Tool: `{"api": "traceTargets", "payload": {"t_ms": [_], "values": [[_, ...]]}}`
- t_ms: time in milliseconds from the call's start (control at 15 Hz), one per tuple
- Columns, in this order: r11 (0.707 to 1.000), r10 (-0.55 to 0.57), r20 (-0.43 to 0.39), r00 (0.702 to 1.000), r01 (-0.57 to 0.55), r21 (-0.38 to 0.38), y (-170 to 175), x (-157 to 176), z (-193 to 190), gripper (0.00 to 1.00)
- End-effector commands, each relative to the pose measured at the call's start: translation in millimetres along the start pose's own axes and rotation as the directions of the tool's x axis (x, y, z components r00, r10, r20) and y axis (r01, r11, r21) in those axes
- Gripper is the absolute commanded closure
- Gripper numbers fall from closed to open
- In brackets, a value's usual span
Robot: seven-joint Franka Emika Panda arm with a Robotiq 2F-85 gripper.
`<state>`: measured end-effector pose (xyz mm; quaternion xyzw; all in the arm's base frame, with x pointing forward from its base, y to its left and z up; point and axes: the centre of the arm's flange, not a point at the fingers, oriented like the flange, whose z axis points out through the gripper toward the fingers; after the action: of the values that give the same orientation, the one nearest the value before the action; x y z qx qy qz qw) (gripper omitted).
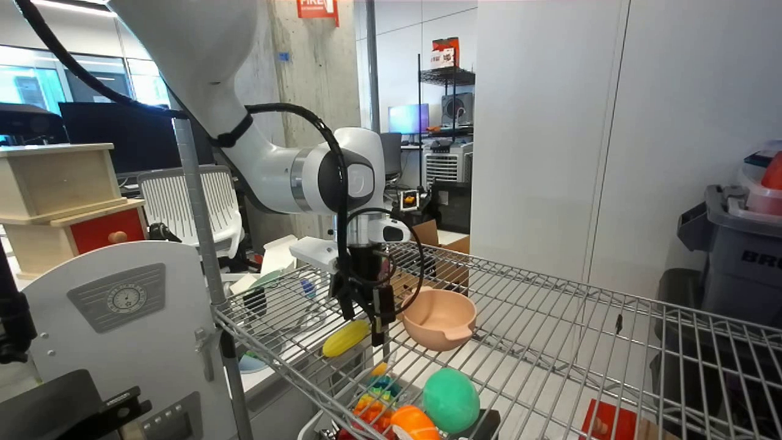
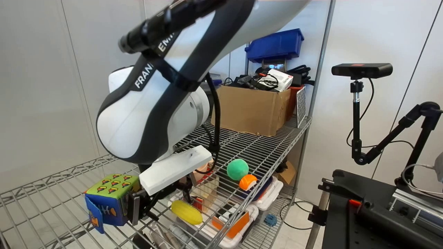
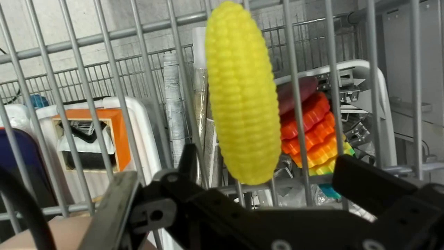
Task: Move the corn to the right.
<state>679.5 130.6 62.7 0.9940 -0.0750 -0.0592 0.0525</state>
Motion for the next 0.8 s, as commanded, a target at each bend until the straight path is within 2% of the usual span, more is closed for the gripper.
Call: {"api": "traceTargets", "payload": {"t_ms": [0, 67, 267, 733], "values": [[1.000, 0.020, 0.014, 1.000, -0.020, 0.001, -8.6, -20.1, -8.8, 0.25], [1.000, 0.023, 0.017, 1.000, -0.023, 0.000, -7.6, -20.9, -10.4, 0.27], [1.000, 0.026, 0.033, 0.999, -0.026, -0.005, -2.5, -30.2, -21.0, 0.47], [0.999, 0.033, 0.053, 0.998, -0.032, -0.011, 7.0, -54.3, -25.9, 0.47]]}}
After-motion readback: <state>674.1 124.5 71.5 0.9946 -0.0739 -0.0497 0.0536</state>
